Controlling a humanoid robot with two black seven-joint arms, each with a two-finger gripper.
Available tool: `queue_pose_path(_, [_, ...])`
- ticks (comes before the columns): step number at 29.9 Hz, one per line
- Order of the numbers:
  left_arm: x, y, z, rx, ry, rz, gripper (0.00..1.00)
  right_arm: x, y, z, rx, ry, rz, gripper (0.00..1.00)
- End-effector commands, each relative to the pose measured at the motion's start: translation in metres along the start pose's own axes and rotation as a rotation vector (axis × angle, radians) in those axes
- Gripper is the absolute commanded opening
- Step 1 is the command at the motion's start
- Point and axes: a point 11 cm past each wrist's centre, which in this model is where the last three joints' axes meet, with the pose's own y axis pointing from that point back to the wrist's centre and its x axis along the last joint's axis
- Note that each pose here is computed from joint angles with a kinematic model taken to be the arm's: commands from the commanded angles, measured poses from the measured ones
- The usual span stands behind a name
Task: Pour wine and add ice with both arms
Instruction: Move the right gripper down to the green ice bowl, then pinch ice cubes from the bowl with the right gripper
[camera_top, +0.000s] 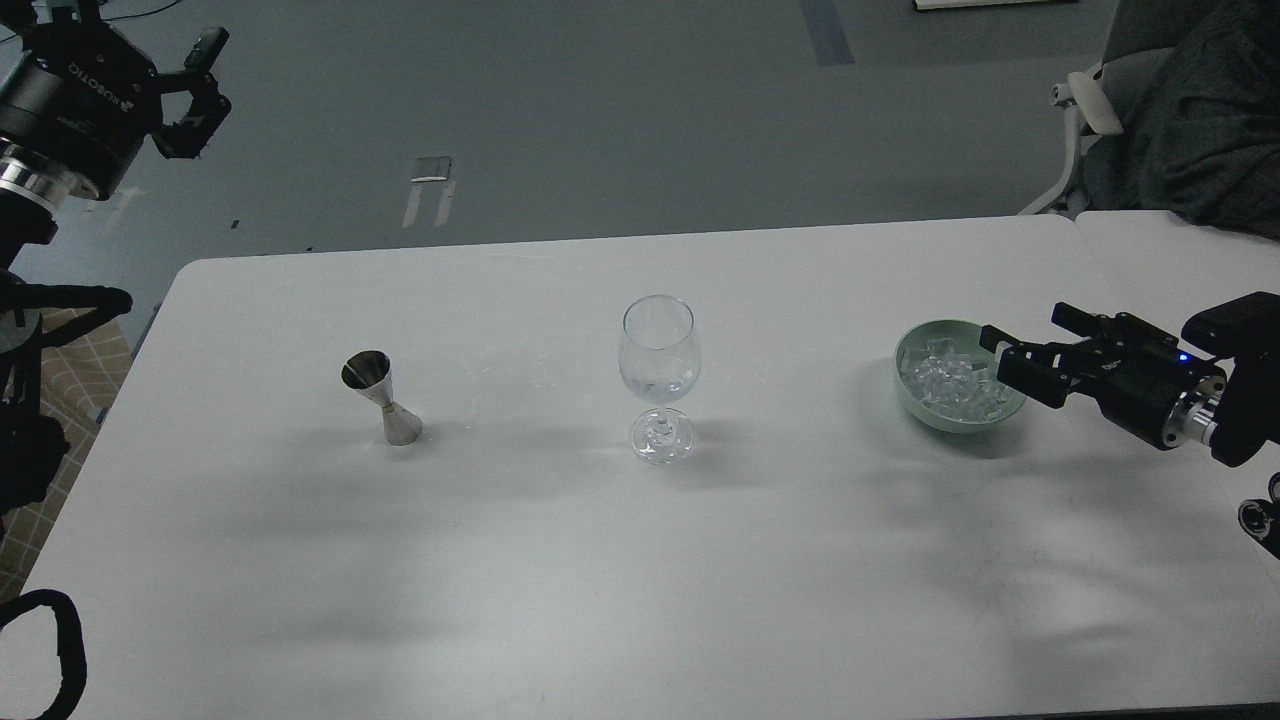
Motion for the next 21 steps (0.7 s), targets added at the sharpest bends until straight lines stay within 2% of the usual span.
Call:
queue_pose_path(1, [0.0, 0.0, 0.001, -0.002, 0.0, -0.001, 0.98, -0.014, -0.012, -0.01, 0.022, -0.003, -0.027, 0.71])
queue_pose_path(3, [-0.002, 0.0, 0.0, -0.001, 0.001, -0.006, 0.98, -0.02, -0.02, -0.017, 0.032, -0.015, -0.018, 0.66])
queue_pose_path(13, [-0.002, 0.0, 0.0, 0.0, -0.001, -0.008, 0.98, -0.019, -0.039, -0.023, 0.04, 0.008, -0.039, 0.66])
queue_pose_path(21, [-0.003, 0.001, -0.001, 0.0, 0.0, -0.009, 0.98, -0.026, -0.039, -0.023, 0.041, 0.009, -0.07, 0.66])
